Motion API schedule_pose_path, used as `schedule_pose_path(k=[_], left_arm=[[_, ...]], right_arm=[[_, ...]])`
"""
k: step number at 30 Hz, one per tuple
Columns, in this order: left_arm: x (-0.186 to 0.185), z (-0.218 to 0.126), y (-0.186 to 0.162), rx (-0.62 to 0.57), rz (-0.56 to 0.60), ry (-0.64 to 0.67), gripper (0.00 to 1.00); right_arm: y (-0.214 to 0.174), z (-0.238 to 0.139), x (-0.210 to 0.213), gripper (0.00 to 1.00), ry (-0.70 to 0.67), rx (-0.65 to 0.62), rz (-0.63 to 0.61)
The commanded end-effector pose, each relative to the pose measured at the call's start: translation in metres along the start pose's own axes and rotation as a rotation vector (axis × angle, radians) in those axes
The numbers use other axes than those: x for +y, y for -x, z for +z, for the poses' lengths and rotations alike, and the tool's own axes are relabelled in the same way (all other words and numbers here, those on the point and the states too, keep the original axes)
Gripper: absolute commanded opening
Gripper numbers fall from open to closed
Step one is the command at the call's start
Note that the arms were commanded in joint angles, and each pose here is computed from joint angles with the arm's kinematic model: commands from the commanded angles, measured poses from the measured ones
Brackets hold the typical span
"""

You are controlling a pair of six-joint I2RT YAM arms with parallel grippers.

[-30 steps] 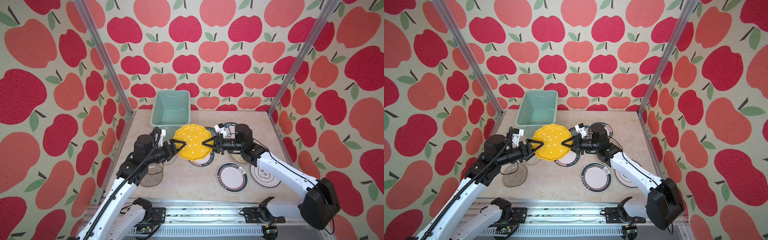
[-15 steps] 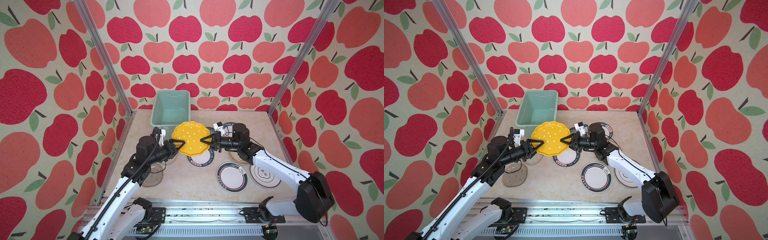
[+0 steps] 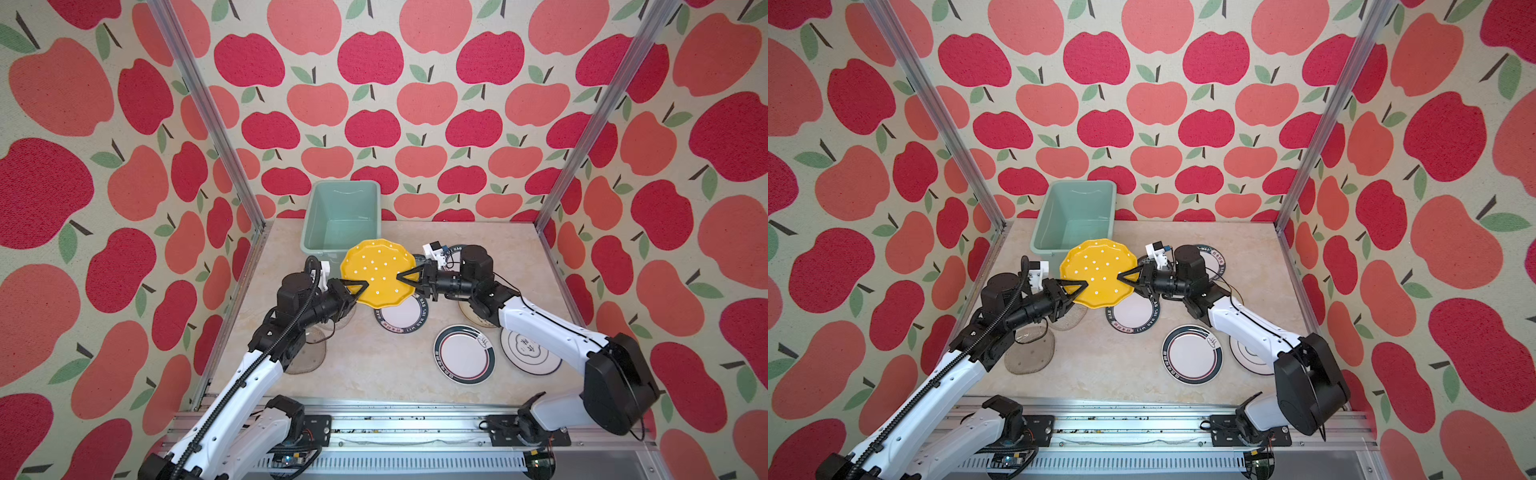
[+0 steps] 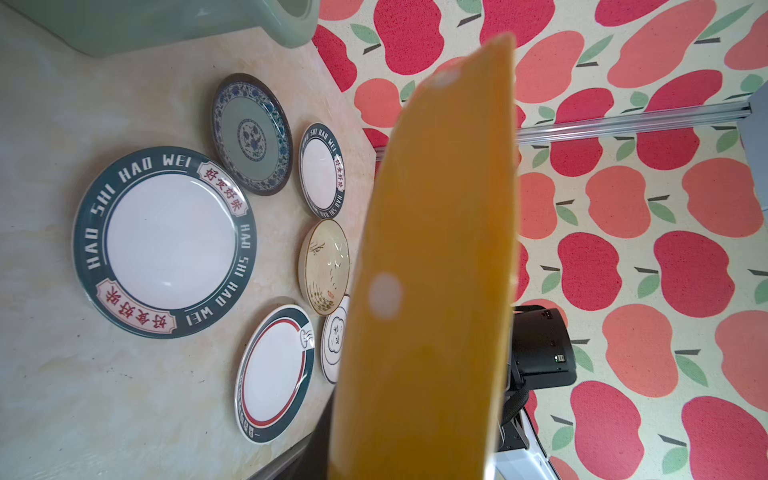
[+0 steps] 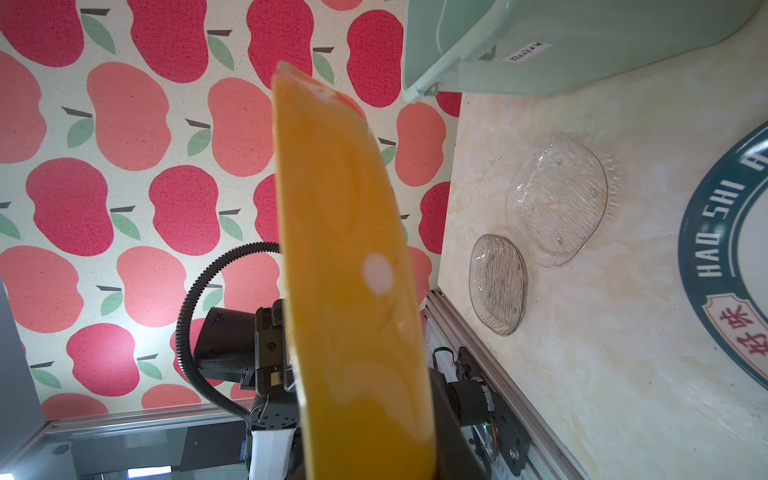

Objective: Place the plates into the plastic bin on the countertop
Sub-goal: 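Open the right gripper while the left gripper keeps holding the yellow plate, then carry the yellow plate over the bin with the left gripper while the right withdraws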

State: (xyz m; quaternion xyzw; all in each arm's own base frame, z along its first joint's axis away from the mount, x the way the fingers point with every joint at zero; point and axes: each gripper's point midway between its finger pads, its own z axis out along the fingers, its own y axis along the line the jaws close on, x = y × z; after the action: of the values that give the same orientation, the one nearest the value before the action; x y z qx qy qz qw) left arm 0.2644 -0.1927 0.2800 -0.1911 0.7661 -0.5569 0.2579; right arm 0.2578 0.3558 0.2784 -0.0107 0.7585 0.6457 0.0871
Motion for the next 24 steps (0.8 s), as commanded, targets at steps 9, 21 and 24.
schedule_pose_path(k=[9,21,24], left_arm=[[-0.039,-0.001,0.035,-0.159,0.06,-0.079,0.0],[-0.094,0.046,0.125,-0.385,0.023,-0.132,0.0],[-0.105,0.06,0.162,-0.483,-0.011,-0.151,0.0]], right_arm=[[0.03,-0.03,0.034,0.59,-0.009,-0.1,-0.114],[0.036,-0.126,0.006,0.68,-0.261,-0.303,-0.16],[0.027,-0.13,-0.006,0.68,-0.279,-0.296,-0.136]])
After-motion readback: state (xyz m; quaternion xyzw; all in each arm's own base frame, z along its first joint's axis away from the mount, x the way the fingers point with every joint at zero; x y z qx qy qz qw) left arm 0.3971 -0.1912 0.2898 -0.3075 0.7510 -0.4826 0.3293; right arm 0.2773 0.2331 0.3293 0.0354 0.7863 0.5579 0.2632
